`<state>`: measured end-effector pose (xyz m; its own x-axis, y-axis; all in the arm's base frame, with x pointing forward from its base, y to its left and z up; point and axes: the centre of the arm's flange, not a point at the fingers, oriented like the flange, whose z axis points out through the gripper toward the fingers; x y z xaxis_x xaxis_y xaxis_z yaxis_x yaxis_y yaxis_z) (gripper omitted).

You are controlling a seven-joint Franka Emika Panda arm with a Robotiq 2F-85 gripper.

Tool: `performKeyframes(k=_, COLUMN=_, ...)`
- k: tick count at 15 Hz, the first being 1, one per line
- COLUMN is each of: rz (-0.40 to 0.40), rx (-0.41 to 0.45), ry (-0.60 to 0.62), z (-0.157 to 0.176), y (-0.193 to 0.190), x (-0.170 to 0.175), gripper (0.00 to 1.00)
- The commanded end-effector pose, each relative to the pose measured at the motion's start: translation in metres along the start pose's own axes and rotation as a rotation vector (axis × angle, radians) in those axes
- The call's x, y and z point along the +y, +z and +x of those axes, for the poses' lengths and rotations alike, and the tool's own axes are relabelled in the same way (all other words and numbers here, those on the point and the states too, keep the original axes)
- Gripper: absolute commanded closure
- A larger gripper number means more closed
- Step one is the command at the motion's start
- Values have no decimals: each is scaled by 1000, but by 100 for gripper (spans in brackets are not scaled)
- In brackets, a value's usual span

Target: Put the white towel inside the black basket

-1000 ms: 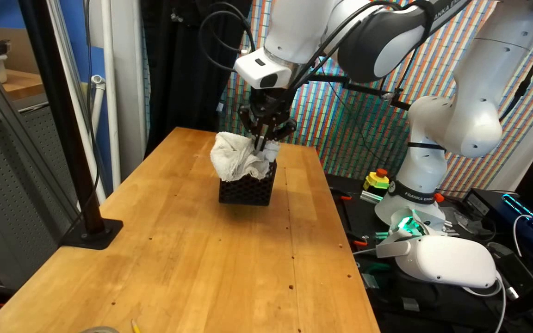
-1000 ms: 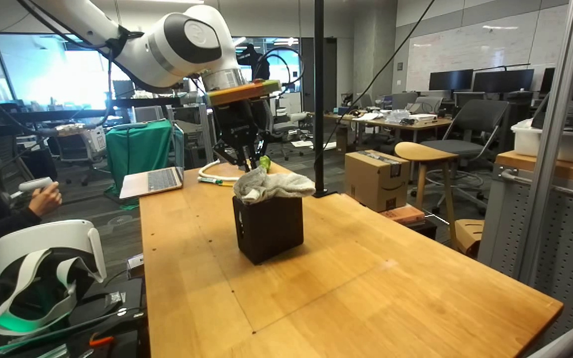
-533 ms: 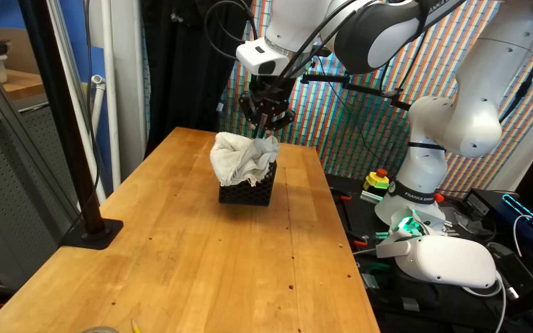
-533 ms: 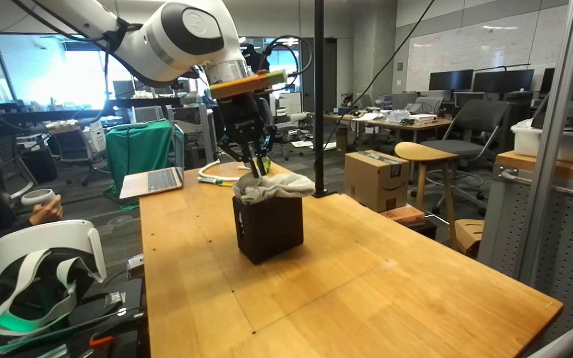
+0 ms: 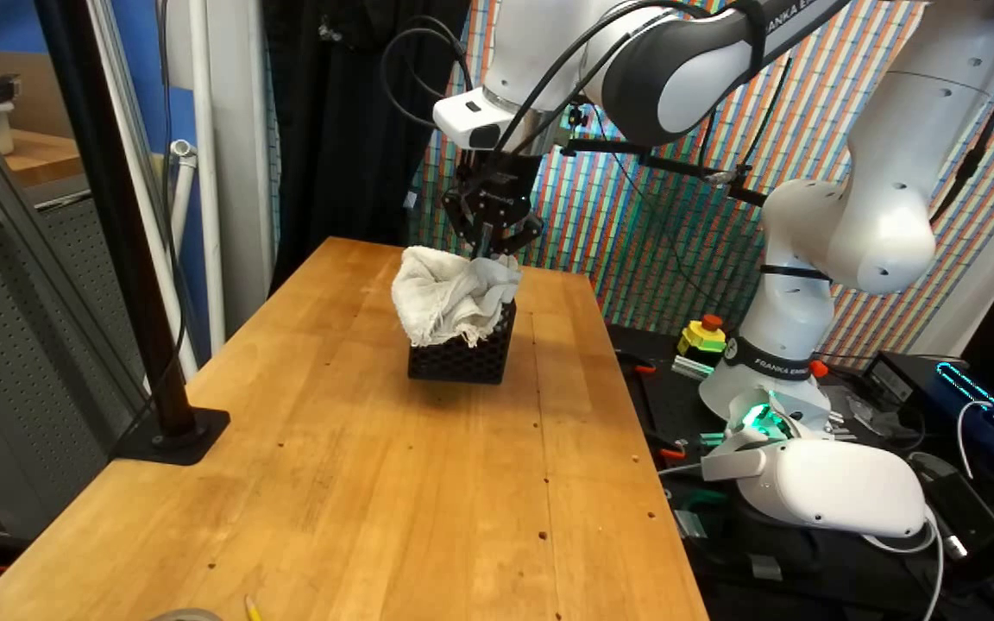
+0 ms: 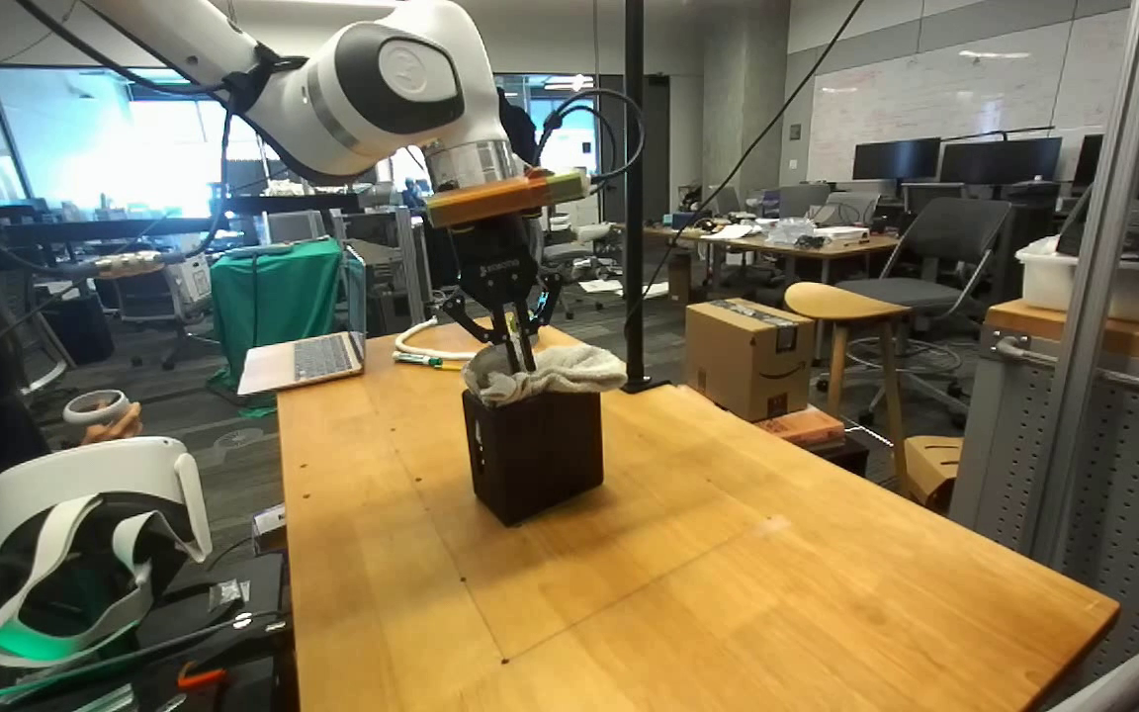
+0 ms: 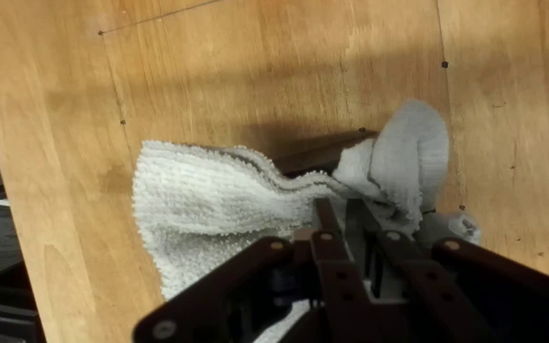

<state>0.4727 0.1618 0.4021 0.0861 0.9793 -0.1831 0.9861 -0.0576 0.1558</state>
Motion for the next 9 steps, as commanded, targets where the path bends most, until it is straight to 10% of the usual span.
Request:
performKeyframes(k=1, rz=7, rx=63, ry=0, z=-9, y=6, x=15, gripper=84)
performKeyframes(k=9, rz=208, rx=138, ry=-34, z=-23, y=87, x=25, gripper=84)
